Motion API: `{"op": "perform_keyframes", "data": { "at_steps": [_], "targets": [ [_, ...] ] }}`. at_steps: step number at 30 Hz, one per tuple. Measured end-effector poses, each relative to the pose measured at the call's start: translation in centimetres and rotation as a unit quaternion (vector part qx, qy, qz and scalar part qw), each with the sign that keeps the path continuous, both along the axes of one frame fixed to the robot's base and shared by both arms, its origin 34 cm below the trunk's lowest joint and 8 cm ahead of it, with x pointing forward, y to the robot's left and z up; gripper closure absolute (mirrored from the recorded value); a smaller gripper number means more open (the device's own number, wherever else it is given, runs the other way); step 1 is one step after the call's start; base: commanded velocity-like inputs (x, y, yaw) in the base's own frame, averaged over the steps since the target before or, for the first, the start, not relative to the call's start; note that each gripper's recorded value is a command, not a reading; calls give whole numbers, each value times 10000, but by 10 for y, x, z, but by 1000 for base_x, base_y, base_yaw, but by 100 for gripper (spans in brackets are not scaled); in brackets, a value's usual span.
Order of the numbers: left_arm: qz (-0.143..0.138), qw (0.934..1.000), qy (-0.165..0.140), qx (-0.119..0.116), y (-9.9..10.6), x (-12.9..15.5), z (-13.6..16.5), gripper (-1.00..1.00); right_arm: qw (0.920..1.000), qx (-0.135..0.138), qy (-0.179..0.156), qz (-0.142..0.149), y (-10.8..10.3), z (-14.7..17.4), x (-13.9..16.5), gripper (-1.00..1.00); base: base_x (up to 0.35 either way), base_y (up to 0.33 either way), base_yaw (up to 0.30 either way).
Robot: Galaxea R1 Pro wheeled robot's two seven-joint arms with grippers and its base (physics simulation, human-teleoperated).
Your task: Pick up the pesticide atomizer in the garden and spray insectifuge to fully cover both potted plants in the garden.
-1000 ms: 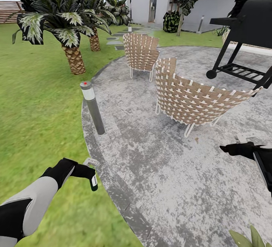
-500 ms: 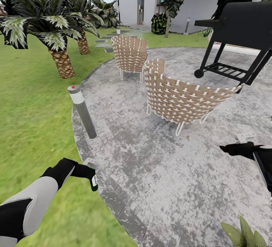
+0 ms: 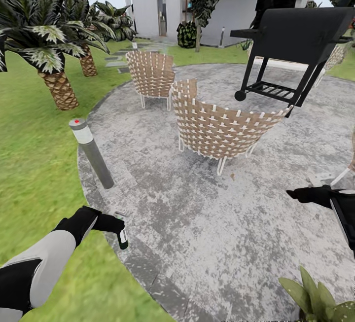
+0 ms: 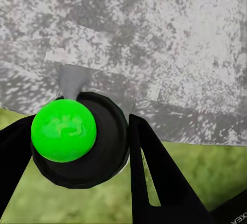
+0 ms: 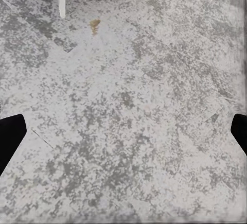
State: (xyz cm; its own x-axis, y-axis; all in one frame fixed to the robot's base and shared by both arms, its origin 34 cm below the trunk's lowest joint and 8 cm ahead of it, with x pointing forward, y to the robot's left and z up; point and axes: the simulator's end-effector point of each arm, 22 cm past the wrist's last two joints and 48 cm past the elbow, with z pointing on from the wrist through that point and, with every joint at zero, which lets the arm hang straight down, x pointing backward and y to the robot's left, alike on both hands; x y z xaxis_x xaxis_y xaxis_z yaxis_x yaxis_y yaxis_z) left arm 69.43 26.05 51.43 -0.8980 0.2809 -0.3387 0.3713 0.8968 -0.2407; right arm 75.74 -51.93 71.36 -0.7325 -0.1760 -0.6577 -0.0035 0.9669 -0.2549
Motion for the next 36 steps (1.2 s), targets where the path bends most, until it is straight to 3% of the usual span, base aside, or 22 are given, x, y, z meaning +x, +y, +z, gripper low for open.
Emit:
{"op": "perform_keyframes", "data": {
  "at_steps": [18,36],
  "targets": [
    [-2,9999,-100,-6,-1,5,11,100,9999,2,-112,-8,0,13,1,-100,171,276,-230],
    [-19,9998,-196,-30,-6,9,22,100,9998,4,-209,-8,0,26,1,-100,18,17,-229]
  ]
}}
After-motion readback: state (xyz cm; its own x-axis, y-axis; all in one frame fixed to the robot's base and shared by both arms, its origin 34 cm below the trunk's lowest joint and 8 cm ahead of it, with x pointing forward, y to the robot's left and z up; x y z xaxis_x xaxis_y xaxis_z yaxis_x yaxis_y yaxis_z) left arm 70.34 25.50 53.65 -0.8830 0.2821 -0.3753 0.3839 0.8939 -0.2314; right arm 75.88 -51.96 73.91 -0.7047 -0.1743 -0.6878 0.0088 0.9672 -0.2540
